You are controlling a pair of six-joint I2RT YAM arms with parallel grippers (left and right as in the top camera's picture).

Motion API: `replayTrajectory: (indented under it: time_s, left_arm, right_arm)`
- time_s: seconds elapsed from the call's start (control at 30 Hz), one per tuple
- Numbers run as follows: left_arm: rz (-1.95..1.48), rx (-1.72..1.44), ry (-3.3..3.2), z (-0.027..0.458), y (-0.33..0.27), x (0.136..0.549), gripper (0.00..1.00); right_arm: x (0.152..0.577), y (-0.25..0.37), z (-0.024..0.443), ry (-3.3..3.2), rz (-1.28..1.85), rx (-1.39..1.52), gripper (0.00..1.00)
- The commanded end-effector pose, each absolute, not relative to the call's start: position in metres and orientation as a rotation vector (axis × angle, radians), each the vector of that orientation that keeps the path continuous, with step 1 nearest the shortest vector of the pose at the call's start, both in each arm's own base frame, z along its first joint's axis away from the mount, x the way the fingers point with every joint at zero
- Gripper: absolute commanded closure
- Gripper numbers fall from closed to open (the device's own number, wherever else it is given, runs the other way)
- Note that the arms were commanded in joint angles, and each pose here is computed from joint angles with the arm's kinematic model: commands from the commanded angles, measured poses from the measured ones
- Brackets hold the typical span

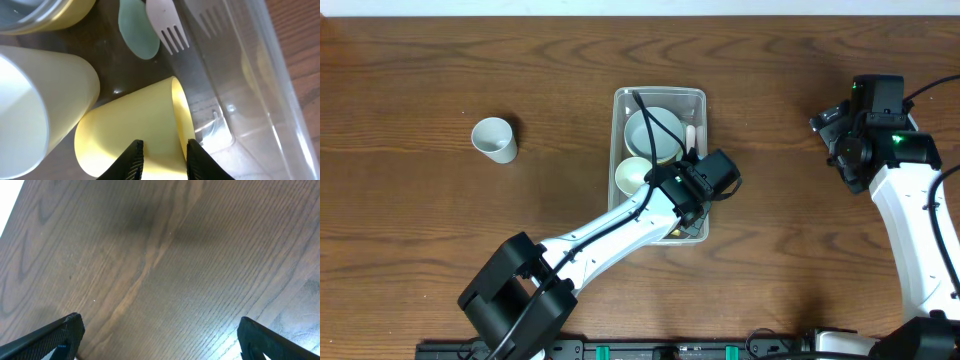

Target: Pack container

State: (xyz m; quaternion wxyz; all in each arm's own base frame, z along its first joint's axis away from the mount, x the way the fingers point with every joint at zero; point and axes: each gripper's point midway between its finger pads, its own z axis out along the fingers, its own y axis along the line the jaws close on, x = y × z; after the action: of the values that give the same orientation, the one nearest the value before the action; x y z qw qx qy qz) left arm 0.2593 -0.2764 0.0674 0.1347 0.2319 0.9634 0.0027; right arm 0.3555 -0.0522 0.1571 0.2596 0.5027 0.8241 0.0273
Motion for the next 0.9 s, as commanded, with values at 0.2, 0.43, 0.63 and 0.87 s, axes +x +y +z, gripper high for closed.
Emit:
replayTrajectory:
  time_s: [0.2, 0.43, 0.63, 0.87]
  left_arm:
    - [0.084, 0.747, 2.815, 0.061, -0.266, 0.253, 0.71]
    - [0.134, 0.761, 2.823, 0.060, -0.258, 0.251, 0.71]
    - [0.144, 0.763, 2.826, 0.060, -0.257, 0.250, 0.80]
    - [0.144, 0.763, 2.827, 0.060, -0.257, 0.250, 0.94]
  right_arm:
    - [0.355, -0.057, 0.157, 2.211, 0.057, 1.387, 0.01]
    - [0.355, -0.057, 0.157, 2.210, 0.057, 1.388, 0.01]
    - [0.355, -0.057, 0.157, 2.211, 0.057, 1.387, 0.01]
    - [0.355, -0.057, 0.157, 2.211, 0.057, 1.387, 0.01]
